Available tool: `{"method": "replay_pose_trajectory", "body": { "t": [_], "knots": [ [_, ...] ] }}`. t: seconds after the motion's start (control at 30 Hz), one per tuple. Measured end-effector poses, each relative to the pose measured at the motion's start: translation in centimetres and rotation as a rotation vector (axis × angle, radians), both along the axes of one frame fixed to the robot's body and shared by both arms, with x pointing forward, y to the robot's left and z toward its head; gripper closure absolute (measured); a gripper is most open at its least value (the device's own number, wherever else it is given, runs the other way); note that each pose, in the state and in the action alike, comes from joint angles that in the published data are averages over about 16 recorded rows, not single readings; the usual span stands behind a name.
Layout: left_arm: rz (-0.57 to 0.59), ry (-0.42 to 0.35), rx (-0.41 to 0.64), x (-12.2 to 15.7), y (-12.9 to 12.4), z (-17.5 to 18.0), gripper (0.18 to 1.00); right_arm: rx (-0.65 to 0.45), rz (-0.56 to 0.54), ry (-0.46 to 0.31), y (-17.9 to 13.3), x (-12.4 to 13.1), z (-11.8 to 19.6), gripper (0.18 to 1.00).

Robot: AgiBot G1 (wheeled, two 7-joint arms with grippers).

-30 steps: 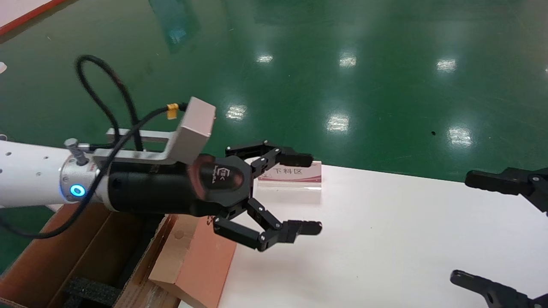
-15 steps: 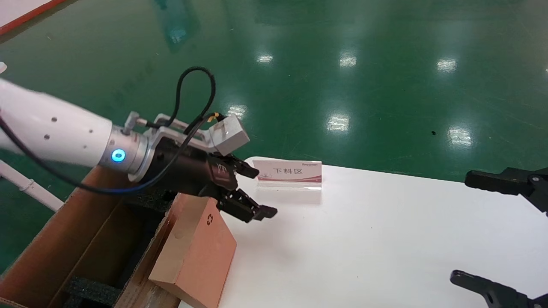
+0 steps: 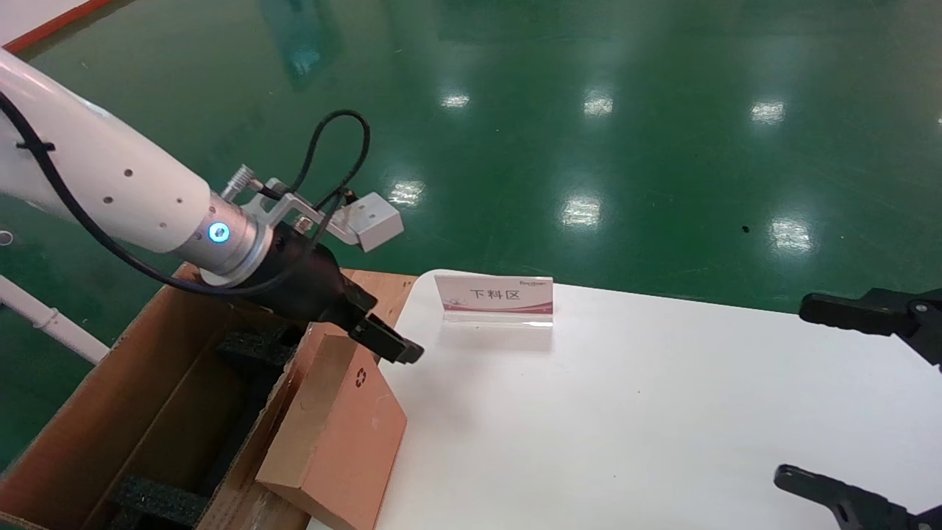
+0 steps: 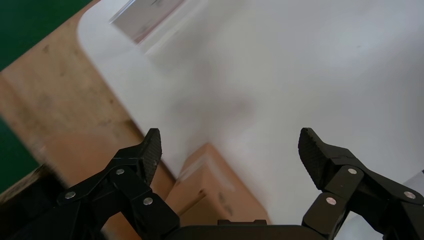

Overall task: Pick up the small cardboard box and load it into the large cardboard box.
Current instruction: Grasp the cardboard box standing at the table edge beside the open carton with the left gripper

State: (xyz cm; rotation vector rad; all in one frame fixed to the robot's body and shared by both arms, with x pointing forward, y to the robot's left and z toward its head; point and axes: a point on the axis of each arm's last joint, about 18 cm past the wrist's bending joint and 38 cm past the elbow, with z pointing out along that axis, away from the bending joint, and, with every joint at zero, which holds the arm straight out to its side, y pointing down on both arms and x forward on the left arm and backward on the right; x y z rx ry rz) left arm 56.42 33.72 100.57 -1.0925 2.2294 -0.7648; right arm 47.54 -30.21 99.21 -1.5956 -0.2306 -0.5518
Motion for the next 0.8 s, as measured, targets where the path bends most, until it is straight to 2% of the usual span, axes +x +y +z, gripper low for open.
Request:
{"method": "replay_pose_trajectory", "body": {
  "t": [0.3, 0.8],
  "knots": [
    [0.095, 0.057, 0.030, -0.8, 0.4, 0.9, 0.184, 0.000, 0.000, 0.000, 0.0, 0.0, 0.0, 0.178],
    [0.245, 0.174, 0.112, -1.8, 1.0, 0.3, 0.184, 0.000, 0.000, 0.000, 0.0, 0.0, 0.0, 0.178]
  ]
}}
